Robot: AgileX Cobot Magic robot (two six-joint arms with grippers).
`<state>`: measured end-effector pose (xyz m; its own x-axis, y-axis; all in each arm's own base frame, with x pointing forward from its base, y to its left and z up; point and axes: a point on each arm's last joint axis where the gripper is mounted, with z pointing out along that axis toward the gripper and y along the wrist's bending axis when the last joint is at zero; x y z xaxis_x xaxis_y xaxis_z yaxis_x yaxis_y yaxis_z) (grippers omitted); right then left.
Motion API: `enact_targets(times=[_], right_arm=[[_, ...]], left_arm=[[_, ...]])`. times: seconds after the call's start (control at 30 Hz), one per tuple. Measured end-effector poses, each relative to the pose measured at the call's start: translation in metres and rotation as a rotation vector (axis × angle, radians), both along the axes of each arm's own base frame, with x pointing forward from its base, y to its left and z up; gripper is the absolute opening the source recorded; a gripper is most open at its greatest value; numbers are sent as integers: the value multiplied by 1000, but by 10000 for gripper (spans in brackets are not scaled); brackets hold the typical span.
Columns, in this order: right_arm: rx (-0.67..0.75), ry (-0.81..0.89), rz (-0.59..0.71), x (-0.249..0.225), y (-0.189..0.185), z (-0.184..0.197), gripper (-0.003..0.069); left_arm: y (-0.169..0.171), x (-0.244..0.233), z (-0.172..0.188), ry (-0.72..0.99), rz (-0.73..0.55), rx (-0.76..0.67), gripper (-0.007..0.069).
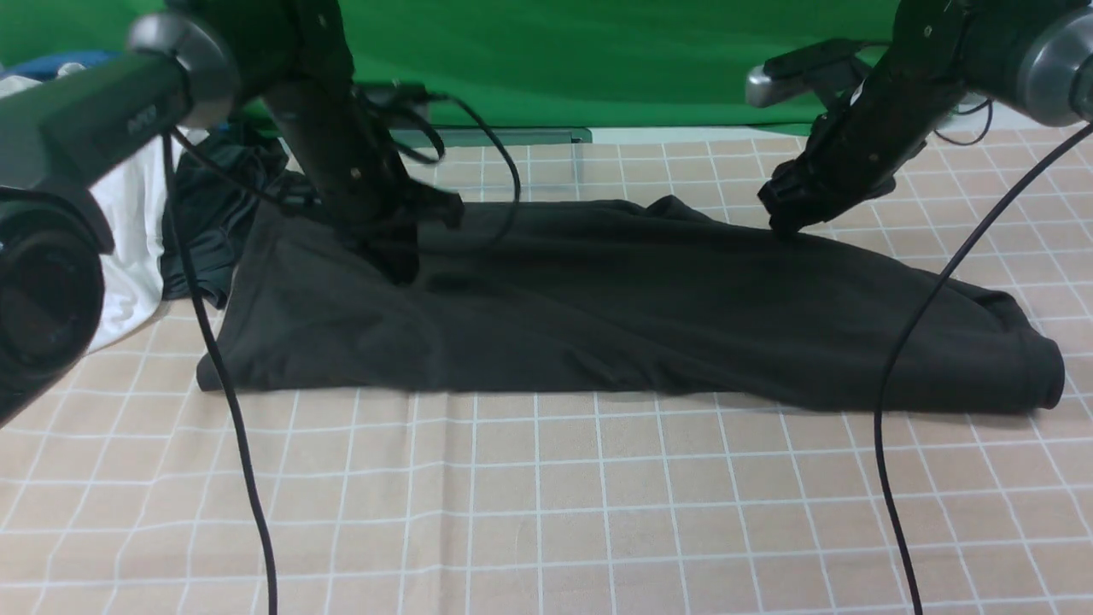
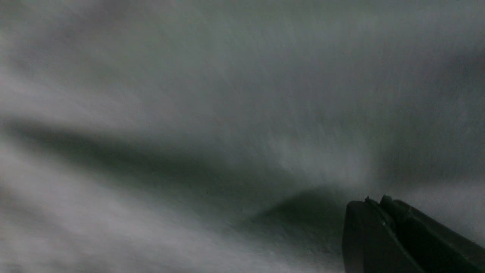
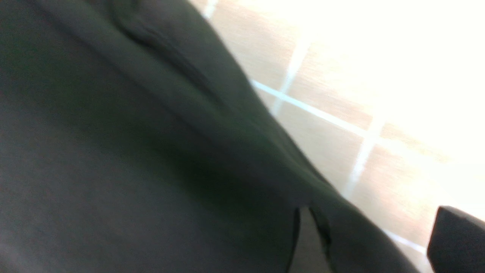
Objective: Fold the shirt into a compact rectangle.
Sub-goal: 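Pull the folded dark garment lengthwise by its ends to straighten it flat on the table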
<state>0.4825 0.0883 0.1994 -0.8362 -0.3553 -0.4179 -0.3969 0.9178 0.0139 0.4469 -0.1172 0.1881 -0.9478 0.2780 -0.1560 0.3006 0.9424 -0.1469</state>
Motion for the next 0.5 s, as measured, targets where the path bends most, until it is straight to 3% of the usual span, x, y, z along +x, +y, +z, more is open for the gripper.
enact_targets(times=[0.13, 0.2, 0.27, 0.3, 0.37, 0.5], right_arm=[[6, 28, 4, 2, 1, -15, 444], [3, 41, 7, 3, 2, -22, 406], [1, 49, 12, 4, 2, -27, 348], [-3, 48, 22, 4, 2, -30, 244], [-4, 38, 25, 5, 2, -29, 107], [-9, 14, 42, 9, 2, -20, 53]], left_arm=[[-2, -6, -20, 28, 5, 6, 15], [-1, -7, -26, 35, 7, 8, 15], [-1, -7, -27, 34, 8, 8, 15], [-1, -7, -27, 31, 9, 6, 17], [-1, -7, -27, 26, 10, 3, 18], [-2, -7, -28, 27, 11, 3, 18]])
